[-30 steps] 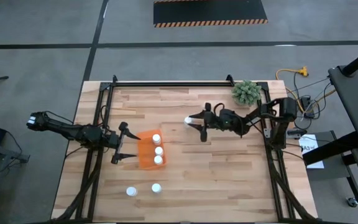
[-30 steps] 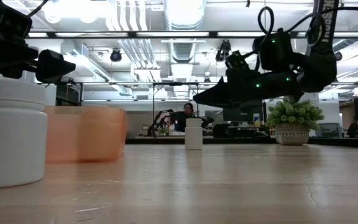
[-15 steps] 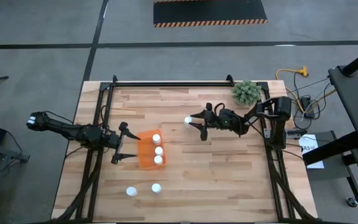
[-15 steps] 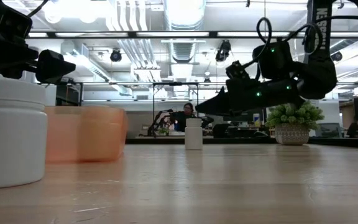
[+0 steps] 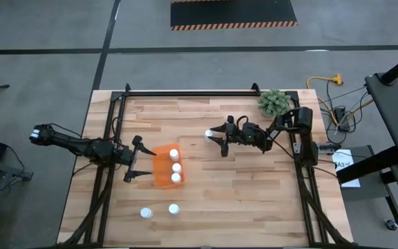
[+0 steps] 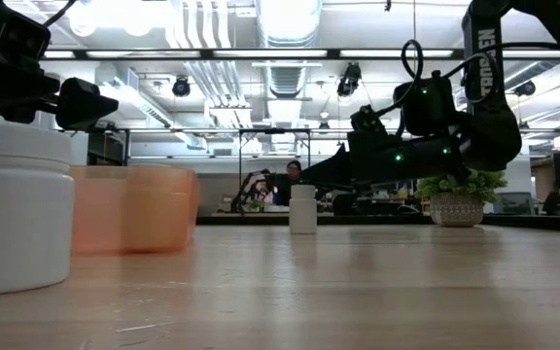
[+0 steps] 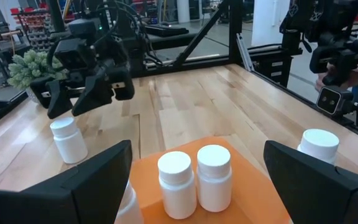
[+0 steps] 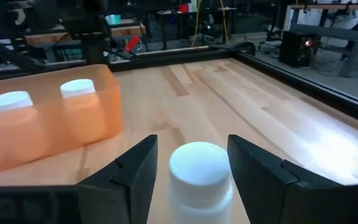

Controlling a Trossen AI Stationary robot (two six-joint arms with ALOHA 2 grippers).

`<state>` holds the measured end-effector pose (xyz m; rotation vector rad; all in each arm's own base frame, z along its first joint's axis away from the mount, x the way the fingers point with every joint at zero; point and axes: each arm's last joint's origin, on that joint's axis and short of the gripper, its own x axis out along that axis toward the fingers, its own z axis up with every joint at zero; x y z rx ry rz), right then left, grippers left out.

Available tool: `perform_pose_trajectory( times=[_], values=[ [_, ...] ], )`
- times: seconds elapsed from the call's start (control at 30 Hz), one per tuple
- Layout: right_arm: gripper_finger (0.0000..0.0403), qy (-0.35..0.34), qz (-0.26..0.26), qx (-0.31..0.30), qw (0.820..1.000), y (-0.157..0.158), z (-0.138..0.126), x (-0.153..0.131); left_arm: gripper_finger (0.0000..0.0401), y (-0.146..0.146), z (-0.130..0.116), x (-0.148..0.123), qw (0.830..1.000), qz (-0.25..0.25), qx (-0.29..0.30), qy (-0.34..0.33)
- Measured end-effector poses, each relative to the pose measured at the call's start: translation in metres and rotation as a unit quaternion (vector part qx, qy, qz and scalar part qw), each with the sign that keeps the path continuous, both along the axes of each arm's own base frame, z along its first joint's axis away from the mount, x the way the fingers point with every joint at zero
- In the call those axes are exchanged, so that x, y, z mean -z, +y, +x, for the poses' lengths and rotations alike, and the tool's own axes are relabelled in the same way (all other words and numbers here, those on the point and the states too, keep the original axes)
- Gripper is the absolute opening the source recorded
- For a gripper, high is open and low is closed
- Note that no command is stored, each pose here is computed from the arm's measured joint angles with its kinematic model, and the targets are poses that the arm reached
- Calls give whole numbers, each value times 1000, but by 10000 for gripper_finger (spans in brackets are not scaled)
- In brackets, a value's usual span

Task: Pick and place pill bottles into a basket
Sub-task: Put the top right white medicine bottle into the orange bin

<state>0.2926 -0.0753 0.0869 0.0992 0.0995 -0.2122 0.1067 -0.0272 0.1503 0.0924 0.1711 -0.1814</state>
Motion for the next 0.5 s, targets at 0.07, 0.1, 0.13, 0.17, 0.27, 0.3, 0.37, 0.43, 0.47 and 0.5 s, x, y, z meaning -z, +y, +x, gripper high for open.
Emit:
perform_pose_trajectory(
  times=[0.07,0.1,0.13,0.17,0.27,0.3,0.37,0.43,0.47,0.5],
  values=[
    [185,1,-2,2,1000,0,0,0,345,0,0,0,1000,0,0,1],
    [185,2,-5,7,1000,0,0,0,345,0,0,0,1000,0,0,0],
    [185,2,-6,11,1000,0,0,0,345,0,0,0,1000,0,0,0],
    [185,3,-7,15,1000,-1,-1,0,345,0,0,0,1000,0,0,0],
    [185,4,-6,24,1000,-1,-1,1,345,0,0,0,1000,0,0,0],
    [185,6,-5,24,1000,-1,-1,1,345,0,0,0,1000,0,0,0],
    [185,12,-3,24,1000,-1,-1,2,345,0,0,0,1000,0,0,0],
    [185,14,-4,24,1000,-1,-1,3,345,0,0,0,1000,0,0,0],
    [186,14,-4,24,1000,-1,-1,2,345,0,0,0,1000,0,0,1],
    [188,14,-4,24,1000,-1,-1,2,345,0,0,0,1000,0,0,1]
  ],
)
